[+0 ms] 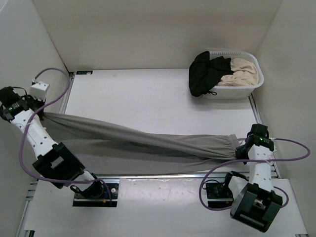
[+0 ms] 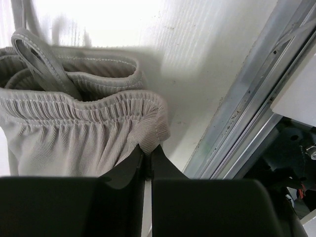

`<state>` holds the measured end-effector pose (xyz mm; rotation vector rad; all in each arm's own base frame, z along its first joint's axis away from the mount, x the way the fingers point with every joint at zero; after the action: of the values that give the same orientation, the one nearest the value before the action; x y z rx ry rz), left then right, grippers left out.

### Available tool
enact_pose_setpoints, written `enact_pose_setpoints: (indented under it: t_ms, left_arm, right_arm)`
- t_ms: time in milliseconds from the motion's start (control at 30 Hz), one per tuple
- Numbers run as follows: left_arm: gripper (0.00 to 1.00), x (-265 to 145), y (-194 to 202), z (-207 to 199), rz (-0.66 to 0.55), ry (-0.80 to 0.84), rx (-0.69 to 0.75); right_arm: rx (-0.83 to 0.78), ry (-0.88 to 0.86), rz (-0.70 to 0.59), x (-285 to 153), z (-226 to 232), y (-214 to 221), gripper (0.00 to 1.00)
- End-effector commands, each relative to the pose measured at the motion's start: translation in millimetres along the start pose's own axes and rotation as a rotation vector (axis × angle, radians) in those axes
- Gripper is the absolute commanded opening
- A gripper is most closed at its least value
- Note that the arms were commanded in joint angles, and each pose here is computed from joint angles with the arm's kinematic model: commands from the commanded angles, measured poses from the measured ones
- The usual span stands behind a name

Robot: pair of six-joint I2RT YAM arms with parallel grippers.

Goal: Fold and stack the trousers
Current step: Fold the trousers

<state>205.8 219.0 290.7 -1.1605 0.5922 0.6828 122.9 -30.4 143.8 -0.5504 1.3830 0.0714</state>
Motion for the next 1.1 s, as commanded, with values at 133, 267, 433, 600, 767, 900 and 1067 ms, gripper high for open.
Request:
enact_pose_setpoints:
  t_ms: [133, 267, 433, 600, 767, 900, 1067]
  left_arm:
    - [0.14, 9.7, -19.9, -8.9, -0.087, 0.065, 0.015]
    - [0.14, 15.6, 14.0, -29.4, 0.002, 0.046, 0.068]
    - [0.14, 18.9, 58.1, -42.6, 0.116, 0.021, 0.108]
    - [0.14, 14.4, 123.3, -40.2, 0.242, -0.003, 0.056]
    - [0.14, 16.8, 163.8, -60.3, 0.330, 0.063, 0.038]
    - [0.14, 15.1, 175.5, -78.8, 0.338, 0.083, 0.073]
    - [0.14, 18.4, 186.2, -84.6, 0.374, 0.102, 0.061]
  right_arm:
    - [-0.028, -0.062, -0.064, -11.9, 12.0, -18.2, 0.00]
    - [-0.037, -0.068, -0.057, -10.8, 10.2, -15.3, 0.00]
    - [-0.046, -0.054, -0.069, -13.8, 2.8, -10.7, 0.00]
    - [-0.028, -0.009, -0.081, -15.1, -8.6, -2.9, 0.00]
    - [0.029, 0.046, -0.093, -14.0, -13.7, -4.1, 0.00]
    - [0.047, 0.041, -0.086, -14.1, -13.3, -4.2, 0.00]
    - [0.067, 0.060, -0.051, -11.8, -15.5, -0.4, 0.17]
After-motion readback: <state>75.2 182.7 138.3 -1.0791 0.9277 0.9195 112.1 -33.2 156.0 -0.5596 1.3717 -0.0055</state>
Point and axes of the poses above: each gripper's point midway between its finger pads, its own x axis out along the fingers, its own z axis along the line the jaws close on, y = z × x, the point moved 10 cm from there along -x, back along the fingers, and after that the axes turned 4 degrees about -x, right-handed, at the moved point
